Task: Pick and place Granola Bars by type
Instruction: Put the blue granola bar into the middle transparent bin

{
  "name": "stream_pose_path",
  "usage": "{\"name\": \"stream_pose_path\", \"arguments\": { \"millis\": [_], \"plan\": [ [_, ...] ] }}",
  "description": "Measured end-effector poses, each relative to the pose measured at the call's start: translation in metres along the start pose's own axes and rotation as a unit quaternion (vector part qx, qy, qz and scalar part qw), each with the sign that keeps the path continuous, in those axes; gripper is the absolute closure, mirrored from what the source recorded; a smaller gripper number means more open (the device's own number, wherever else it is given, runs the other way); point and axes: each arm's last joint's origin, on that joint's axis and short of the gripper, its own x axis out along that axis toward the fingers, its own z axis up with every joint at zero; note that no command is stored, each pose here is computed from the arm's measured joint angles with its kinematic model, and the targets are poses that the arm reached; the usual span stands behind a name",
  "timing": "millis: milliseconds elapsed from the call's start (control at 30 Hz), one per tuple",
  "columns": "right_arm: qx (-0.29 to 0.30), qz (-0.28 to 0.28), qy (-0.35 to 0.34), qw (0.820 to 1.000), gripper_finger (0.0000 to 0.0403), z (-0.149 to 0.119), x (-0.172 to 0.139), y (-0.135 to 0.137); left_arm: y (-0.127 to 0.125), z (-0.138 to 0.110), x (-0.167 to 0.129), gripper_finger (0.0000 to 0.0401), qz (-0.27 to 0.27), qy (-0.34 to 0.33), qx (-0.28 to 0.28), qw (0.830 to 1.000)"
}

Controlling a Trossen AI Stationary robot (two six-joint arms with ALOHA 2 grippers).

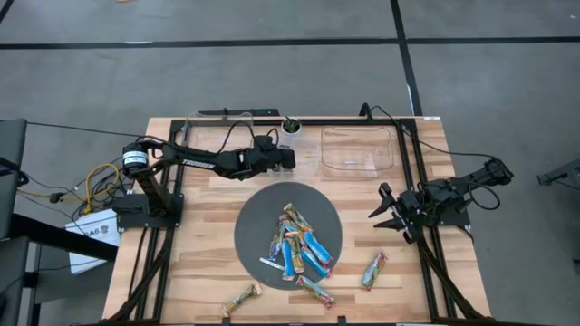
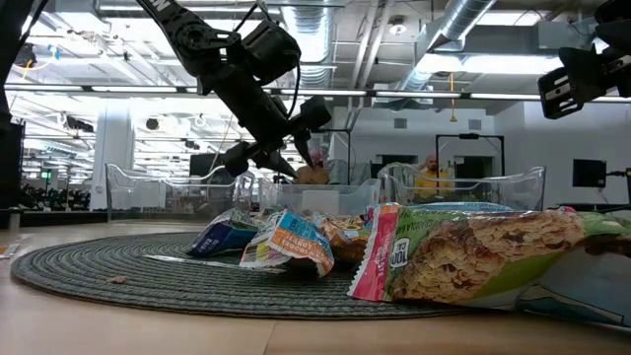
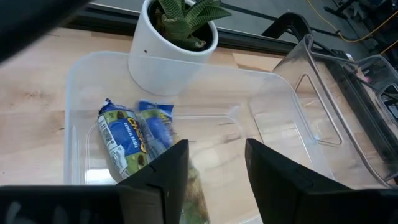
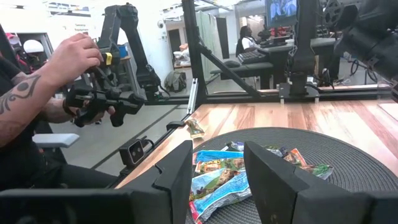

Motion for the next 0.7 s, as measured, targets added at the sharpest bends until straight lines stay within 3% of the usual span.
{"name": "stream_pose_path", "arguments": {
  "millis": [333,533,700],
  "plan": [
    [0.000,0.000,0.000,1.000,0.0265,0.000,0.000,0.000,-0.001,-0.002,-0.001,0.0250,-0.004,0.001,0.012,1.000],
    [0.000,0.000,0.000,1.000,0.0265,0.000,0.000,0.000,-0.015,-0.010,-0.009,0.0250,-0.047,-0.010,0.097,0.994],
    [0.000,0.000,0.000,1.000,0.0265,0.000,0.000,0.000,-0.032,-0.022,-0.021,0.0250,-0.099,-0.024,0.194,0.976]
  ]
}}
